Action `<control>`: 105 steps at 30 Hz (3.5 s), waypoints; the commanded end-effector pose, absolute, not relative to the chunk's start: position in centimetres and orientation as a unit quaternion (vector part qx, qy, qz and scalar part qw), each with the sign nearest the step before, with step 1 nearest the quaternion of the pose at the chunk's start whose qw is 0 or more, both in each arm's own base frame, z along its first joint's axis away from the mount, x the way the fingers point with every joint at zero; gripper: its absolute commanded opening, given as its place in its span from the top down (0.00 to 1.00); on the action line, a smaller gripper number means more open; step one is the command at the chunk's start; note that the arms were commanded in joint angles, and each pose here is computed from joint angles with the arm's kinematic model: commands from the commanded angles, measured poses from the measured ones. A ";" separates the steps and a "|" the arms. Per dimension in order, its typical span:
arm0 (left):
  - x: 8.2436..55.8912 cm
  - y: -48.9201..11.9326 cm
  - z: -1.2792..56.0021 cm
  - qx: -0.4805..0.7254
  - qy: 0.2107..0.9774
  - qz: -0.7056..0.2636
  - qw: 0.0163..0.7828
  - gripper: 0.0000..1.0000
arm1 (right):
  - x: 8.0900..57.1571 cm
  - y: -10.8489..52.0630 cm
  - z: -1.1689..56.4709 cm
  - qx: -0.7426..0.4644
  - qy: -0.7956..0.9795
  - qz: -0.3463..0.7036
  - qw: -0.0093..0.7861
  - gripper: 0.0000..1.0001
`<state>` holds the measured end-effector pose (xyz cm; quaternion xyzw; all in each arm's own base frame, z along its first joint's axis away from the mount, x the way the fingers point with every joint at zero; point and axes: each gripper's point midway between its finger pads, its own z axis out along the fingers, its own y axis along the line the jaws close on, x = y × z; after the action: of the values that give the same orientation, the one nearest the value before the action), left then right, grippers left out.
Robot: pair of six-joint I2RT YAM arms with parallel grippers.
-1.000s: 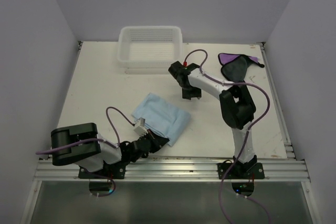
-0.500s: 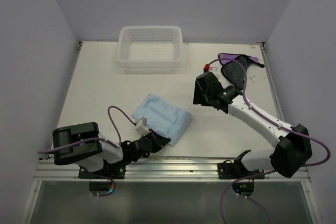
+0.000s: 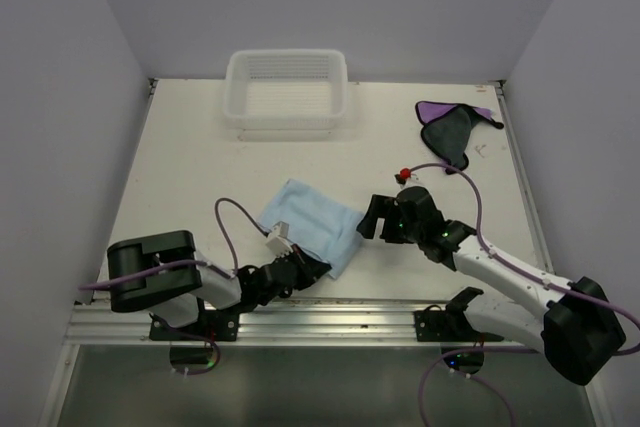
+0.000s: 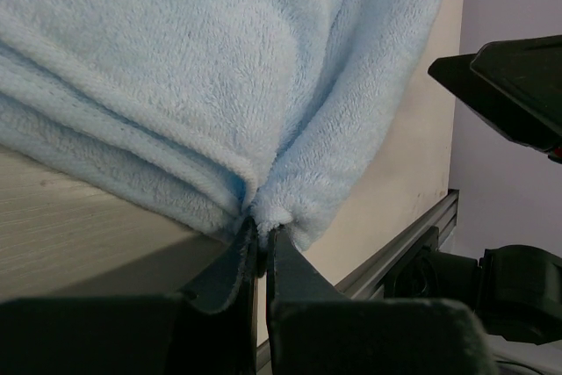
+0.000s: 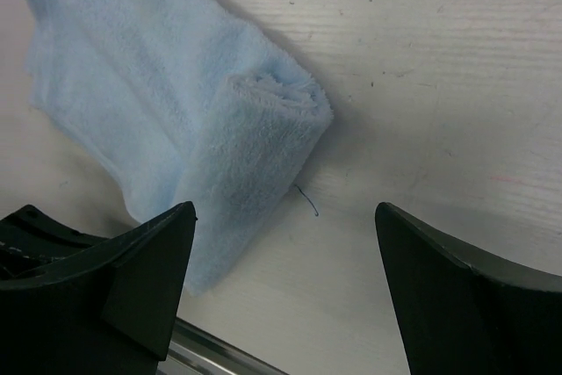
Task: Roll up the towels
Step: Roll the towel
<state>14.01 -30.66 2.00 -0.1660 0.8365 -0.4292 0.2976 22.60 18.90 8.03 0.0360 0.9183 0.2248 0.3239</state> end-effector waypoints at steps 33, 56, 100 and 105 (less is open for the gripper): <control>12.4 -28.6 -3.3 -0.118 0.898 -0.328 0.268 1.00 | 20.6 21.6 4.4 0.147 0.838 0.416 0.322 0.14; 12.0 -28.2 -3.8 -0.128 0.900 -0.328 0.256 1.00 | 22.6 23.1 2.4 0.160 0.843 0.409 0.310 0.40; 11.9 -29.1 -3.7 -0.110 0.901 -0.339 0.248 0.98 | 24.9 22.9 2.9 0.150 0.888 0.306 0.309 0.70; 11.9 -29.0 -3.7 -0.109 0.901 -0.339 0.248 0.92 | 25.0 22.7 2.7 0.152 0.894 0.292 0.305 0.73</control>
<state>14.11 -32.49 1.81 -0.1579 0.8402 -0.4372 0.2793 23.54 23.30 2.44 0.1445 0.8938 0.3195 0.2798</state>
